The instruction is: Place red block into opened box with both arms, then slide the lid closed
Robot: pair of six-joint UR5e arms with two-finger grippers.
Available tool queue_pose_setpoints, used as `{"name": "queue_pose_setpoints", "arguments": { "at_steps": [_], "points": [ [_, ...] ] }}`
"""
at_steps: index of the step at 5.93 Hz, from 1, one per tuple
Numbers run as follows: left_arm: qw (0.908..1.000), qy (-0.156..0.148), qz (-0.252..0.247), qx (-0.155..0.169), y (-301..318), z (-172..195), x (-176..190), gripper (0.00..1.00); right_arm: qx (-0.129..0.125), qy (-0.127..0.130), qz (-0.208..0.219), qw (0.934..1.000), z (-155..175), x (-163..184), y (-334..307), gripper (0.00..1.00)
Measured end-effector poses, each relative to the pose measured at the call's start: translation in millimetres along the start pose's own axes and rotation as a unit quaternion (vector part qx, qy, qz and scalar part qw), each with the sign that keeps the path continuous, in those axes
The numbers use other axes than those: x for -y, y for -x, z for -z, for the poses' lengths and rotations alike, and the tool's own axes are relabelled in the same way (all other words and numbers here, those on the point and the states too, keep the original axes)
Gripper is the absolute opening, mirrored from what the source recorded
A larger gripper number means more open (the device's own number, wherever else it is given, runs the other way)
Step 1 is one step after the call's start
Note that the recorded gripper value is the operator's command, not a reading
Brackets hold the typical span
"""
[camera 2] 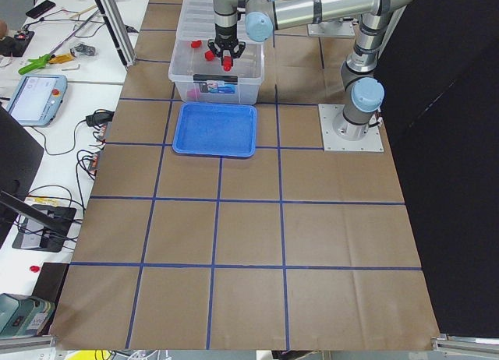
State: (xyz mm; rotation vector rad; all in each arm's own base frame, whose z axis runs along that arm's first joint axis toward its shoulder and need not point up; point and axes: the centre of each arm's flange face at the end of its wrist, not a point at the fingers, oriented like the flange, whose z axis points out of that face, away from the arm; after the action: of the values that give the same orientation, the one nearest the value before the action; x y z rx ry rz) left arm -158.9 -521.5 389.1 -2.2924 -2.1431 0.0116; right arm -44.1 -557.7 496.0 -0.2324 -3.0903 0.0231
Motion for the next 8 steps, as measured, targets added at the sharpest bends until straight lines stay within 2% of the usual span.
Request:
{"name": "queue_pose_setpoints", "arguments": {
  "at_steps": [1, 3, 4, 5, 6, 7, 8],
  "points": [
    [1.0000, -0.001, -0.005, -0.001, 2, -22, 25, 0.02, 0.005, -0.001, 0.000, 1.0000, 22, -10, 50, 1.00],
    [1.0000, -0.002, -0.008, 0.005, 14, -109, 39, 0.06, 0.010, -0.003, 0.033, 0.9994, 36, -40, 149, 1.00],
    [0.9999, -0.008, -0.010, 0.004, 17, -153, 42, 0.08, 0.010, -0.001, 0.053, 0.9985, 37, -53, 177, 1.00],
    [0.9997, -0.017, -0.014, 0.006, 21, -190, 48, 0.92, 0.010, 0.004, 0.061, 0.9981, 34, -59, 183, 1.00],
    [0.9996, -0.021, -0.018, 0.010, 25, -209, 53, 0.97, 0.018, 0.012, 0.062, 0.9979, 31, -61, 184, 1.00],
    [0.9996, -0.021, -0.019, 0.007, 27, -208, 53, 0.97, 0.028, 0.016, 0.062, 0.9976, 29, -63, 186, 1.00],
    [0.9996, -0.020, -0.020, -0.003, 28, -188, 52, 0.97, 0.029, 0.016, 0.062, 0.9975, 29, -65, 188, 1.00]
  ]
}}
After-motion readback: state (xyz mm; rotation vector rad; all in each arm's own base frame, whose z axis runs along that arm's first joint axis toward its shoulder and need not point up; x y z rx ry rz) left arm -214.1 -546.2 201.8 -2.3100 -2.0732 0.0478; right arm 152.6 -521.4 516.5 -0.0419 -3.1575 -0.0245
